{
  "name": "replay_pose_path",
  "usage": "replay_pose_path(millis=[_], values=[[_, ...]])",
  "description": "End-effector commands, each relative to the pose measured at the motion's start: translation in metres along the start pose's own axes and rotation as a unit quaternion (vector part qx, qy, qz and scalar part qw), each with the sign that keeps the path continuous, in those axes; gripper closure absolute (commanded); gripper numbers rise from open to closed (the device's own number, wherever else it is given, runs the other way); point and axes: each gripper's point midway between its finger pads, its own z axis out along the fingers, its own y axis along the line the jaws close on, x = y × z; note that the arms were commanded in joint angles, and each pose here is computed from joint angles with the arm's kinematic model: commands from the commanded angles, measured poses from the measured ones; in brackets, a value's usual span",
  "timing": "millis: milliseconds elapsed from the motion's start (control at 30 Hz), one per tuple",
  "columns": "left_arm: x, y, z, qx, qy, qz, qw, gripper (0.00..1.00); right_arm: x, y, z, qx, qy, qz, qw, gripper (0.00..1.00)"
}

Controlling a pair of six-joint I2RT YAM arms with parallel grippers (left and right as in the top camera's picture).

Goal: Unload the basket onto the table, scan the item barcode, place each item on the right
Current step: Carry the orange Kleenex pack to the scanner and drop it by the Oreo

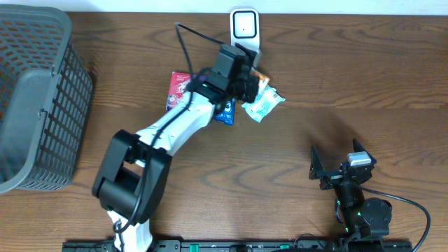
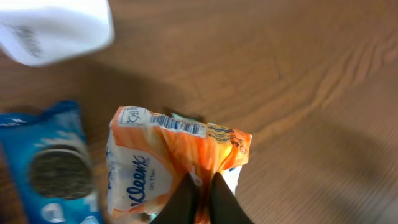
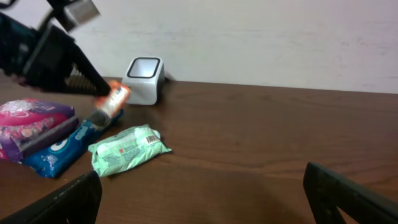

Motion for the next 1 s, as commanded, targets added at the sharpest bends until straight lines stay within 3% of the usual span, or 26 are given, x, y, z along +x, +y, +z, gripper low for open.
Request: replay_pose_path(millis=[0,100,133,300,500,667,767,967], values=[[0.007,-0.01,0.004,0.004,0.008,0.015,1.0,0.59,0.0,0.005,0.0,-0.011,-0.001,-0.003,1.0,0.01],[0.009,-0.014,0.004,0.006,0.011,0.017,1.0,0.28,0.0,0.005,0.0,-0.011,-0.001,-0.003,1.0,0.01],[0.008,-0.014,0.004,0.006,0.011,0.017,1.0,0.23,0.0,0.005,0.0,-0.011,-0.001,-0.003,1.0,0.01],[-0.006,-0.009,-0.014,0.001,-0.005,0.013,1.0,0.23,0.0,0.005,0.0,-0.011,-0.001,-0.003,1.0,0.01],[-0.048,0.011,-0.085,-0.024,-0.058,-0.005,0.998,0.21,0.0,0.005,0.0,-0.011,-0.001,-0.003,1.0,0.01],[-0.062,0.078,-0.166,-0.147,-0.093,-0.053,0.983,0.02,0.0,0.005,0.0,-0.011,-0.001,-0.003,1.0,0.01],[-0.056,0.121,-0.208,-0.219,-0.098,-0.089,0.967,0.02,0.0,0.005,0.0,-0.011,-0.001,-0.003,1.0,0.01],[-0.034,0.181,-0.246,-0.277,-0.086,-0.15,0.945,0.02,0.0,0.005,0.0,-0.011,-0.001,-0.003,1.0,0.01]])
